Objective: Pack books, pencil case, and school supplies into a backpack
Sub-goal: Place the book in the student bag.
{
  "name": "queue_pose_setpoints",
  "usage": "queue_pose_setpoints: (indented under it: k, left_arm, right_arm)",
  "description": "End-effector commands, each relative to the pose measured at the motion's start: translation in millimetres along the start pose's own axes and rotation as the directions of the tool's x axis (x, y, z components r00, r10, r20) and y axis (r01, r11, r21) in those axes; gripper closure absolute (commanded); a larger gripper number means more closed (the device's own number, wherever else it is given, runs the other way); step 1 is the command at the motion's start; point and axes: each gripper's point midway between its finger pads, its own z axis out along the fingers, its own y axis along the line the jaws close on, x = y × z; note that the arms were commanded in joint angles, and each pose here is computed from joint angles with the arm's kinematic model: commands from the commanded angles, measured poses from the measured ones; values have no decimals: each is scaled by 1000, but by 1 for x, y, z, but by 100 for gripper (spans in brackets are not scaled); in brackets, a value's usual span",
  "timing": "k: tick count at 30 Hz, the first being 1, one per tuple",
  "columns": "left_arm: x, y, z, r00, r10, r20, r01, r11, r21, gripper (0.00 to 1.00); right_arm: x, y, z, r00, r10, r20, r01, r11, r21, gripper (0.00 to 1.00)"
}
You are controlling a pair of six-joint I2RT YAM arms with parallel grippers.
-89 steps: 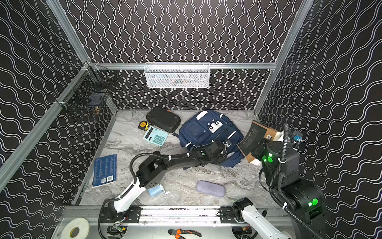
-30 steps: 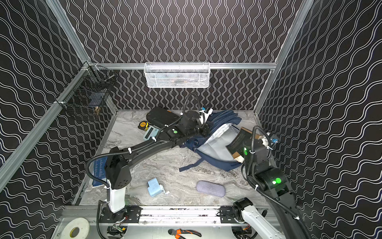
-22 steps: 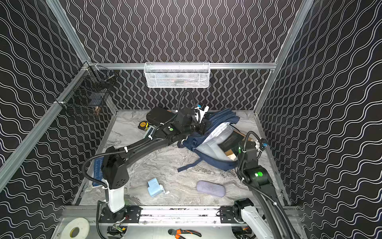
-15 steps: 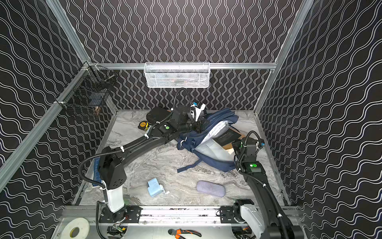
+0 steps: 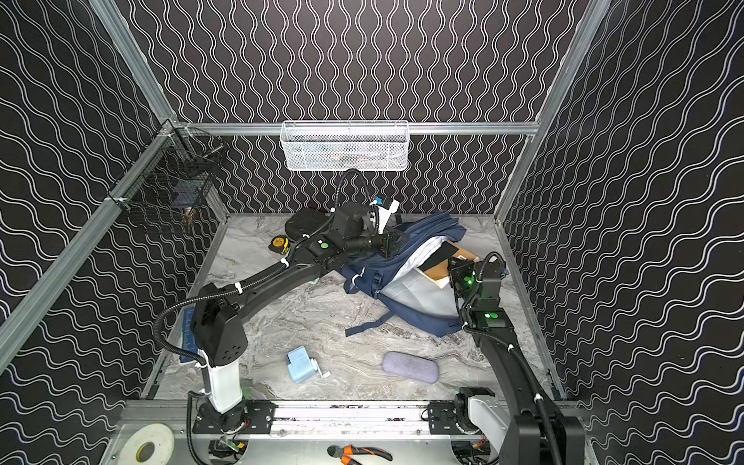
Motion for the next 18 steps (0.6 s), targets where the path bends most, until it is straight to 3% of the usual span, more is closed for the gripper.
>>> queue_pose_setpoints:
  k: [1,9,18]
  left_arm:
    - [-42,-23,-7,988,52,148,-65,994,83,100]
    - [-38,-32,-9,990,10,139,-31,989,148,100]
    - [-37,-47,-15,993,-11,113,-14,977,214,100]
  right_arm:
    - [-5,13,-12,1000,-15,22,15,999,-32,100]
    - [1,17,19,1000,-4,-31,2,997,-77,100]
    - [2,-10,74,999,24,-47,-24,1000,-19,100]
